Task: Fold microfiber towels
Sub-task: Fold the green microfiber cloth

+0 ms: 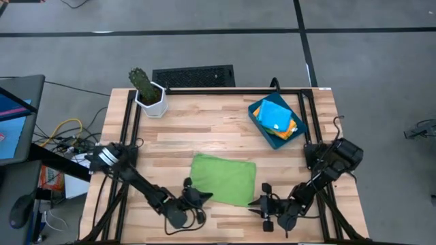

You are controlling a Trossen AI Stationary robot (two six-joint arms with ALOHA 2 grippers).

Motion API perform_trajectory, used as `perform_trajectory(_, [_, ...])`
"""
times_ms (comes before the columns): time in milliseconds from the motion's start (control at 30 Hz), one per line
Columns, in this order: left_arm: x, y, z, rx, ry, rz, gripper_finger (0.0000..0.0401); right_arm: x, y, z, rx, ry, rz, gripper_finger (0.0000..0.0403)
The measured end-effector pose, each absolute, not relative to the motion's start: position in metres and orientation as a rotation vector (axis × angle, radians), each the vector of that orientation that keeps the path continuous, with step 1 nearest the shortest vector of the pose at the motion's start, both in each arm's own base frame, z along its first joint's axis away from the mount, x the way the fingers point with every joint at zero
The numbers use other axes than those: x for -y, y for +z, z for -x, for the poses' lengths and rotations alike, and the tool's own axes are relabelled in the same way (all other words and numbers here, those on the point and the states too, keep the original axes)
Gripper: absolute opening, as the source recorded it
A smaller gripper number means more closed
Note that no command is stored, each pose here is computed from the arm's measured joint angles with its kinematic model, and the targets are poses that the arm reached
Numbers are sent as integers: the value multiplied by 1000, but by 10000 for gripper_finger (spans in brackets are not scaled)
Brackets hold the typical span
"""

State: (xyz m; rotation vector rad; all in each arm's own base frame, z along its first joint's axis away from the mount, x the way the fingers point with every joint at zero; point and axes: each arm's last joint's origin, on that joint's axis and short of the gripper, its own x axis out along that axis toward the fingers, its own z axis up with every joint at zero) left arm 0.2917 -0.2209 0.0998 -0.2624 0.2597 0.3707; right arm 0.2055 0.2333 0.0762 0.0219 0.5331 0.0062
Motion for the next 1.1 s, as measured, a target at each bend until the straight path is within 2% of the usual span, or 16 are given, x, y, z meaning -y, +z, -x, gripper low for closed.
perform_trajectory(167, [220, 88, -318, -267, 347, 254, 6, -233, 61, -206, -535, -27, -47, 119])
perform_trajectory(367, [220, 94, -344, -309, 298, 227, 6, -233, 58, -205, -531, -57, -62, 113])
perform_trajectory(567, [222, 99, -352, -344, 288, 209, 6, -232, 58, -205, -528, -73, -52, 84])
perform_trajectory(700, [221, 93, -347, -383, 322, 204, 6, -233, 58, -203, -523, -64, -29, 78])
perform_trajectory(900, [222, 69, -348, -413, 348, 224, 6, -235, 61, -205, -512, -53, -10, 103])
perform_trajectory(1100, [223, 59, -350, -408, 365, 244, 6, -244, 93, -206, -432, -32, 60, 131])
